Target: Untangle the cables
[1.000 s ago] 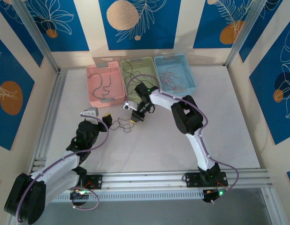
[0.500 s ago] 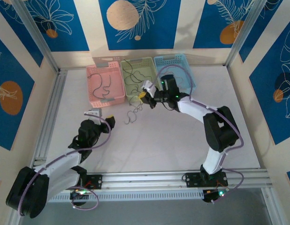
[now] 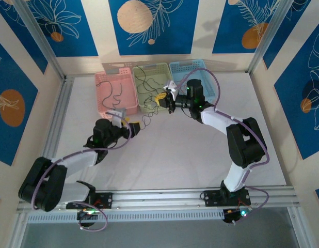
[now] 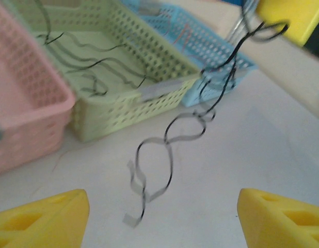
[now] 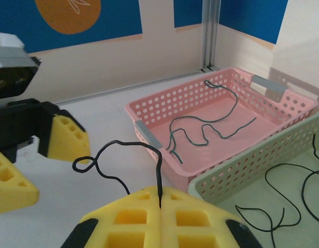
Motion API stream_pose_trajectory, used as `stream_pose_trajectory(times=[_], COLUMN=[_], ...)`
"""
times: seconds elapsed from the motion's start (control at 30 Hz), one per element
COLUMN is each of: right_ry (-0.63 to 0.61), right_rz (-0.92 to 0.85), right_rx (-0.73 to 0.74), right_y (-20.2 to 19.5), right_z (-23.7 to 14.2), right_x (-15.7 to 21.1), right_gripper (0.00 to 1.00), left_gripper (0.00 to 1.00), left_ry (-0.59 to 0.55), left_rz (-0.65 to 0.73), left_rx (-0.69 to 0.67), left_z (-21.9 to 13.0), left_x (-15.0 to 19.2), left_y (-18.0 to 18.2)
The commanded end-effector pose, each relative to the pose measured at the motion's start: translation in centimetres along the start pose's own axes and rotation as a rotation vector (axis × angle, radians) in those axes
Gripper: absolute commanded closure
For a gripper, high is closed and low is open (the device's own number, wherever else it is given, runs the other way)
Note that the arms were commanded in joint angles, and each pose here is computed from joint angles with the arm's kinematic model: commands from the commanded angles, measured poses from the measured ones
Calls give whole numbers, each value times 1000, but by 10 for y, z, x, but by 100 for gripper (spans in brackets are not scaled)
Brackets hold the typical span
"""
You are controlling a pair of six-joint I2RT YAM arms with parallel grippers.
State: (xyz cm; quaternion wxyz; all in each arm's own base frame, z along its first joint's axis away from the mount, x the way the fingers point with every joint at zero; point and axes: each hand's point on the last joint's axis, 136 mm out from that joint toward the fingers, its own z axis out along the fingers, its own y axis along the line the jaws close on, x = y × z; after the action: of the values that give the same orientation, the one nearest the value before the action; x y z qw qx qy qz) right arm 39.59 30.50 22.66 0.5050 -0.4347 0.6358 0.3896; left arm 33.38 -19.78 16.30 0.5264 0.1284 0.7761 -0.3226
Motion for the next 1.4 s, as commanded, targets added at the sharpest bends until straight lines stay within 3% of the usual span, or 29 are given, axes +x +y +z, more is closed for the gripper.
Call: stream_pose_trajectory(times=[0.0, 0.2, 0.47, 0.63, 0.87, 0.93, 1.17, 1.37], right_ry=[-19, -22, -16, -18, -17, -17, -13, 27], right_rz=[16, 25, 32, 36, 39, 41, 40, 37], right_rx=[-60, -87, -98, -105, -92, -95, -108, -114], right_y=[8, 12, 13, 14, 11, 11, 13, 12], right_z=[-2, -2, -1, -1, -3, -3, -4, -5], right_x=[-6, -8, -8, -8, -9, -9, -8, -1], right_gripper=[100, 100, 100, 100, 100, 100, 100, 100], left_gripper=[23, 23, 25, 37, 42, 48, 84, 98], left_ry=[-139, -172, -128, -105, -86, -80, -87, -141], left_rz=[57, 104, 171, 182, 202, 199, 188, 207], left_rx=[131, 197, 214, 195, 202, 191, 66, -96], left_z=[11, 37, 65, 83, 93, 97, 107, 96], left_x=[-49, -73, -69, -69, -61, -58, -63, -81], left_y=[-26, -42, -53, -49, -48, -45, -22, 0])
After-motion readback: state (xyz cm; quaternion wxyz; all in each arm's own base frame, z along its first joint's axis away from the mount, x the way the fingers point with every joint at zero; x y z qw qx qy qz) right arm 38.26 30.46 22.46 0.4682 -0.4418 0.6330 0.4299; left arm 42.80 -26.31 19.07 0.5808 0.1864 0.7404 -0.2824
